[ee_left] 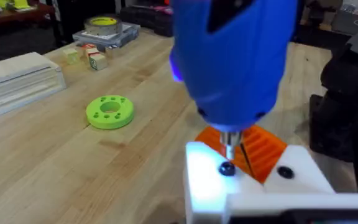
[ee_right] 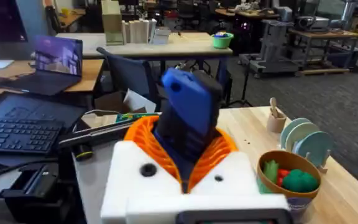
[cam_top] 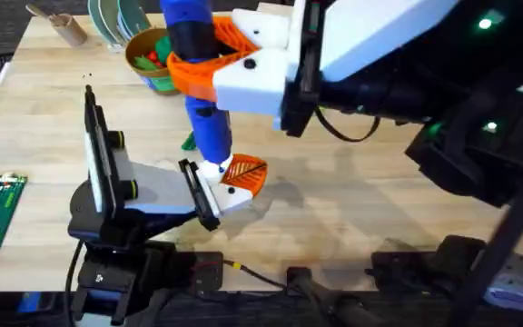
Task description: Pick up the gripper from the table and insert it into the empty holder that is missing its gripper. Then pick up a screw, insert it into the mounting hole, and use the screwdriver to tighten it. Finally, clean up the table by picking up the vegetable and placing it into the bucket.
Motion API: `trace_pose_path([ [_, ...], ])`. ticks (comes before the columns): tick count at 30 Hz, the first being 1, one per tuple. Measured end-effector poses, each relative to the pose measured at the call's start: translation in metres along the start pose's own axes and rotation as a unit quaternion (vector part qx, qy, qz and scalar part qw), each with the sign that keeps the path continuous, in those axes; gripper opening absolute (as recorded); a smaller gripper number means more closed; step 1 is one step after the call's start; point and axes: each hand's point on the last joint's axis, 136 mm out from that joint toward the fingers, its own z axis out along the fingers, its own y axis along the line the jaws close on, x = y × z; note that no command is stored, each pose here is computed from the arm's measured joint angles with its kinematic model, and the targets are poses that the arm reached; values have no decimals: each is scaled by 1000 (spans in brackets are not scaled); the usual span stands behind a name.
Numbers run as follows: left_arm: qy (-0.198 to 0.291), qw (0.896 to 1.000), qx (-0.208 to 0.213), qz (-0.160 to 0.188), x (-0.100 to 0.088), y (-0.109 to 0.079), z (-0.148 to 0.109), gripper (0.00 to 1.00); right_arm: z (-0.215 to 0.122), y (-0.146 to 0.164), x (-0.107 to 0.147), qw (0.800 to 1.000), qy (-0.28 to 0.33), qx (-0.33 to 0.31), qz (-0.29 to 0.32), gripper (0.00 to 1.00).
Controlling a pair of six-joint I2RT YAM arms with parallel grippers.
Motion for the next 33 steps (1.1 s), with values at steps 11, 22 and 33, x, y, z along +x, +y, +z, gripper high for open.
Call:
trace_pose_path([
  [11,0,1000,0,-2,0,0,0,17,3,-2,7,1000,7,0,6,27],
  [22,0,1000,0,-4,0,0,0,17,4,-3,15,1000,20,1,14,27],
  [33,0,1000,0,-8,0,0,0,17,6,-5,17,1000,19,3,13,27],
])
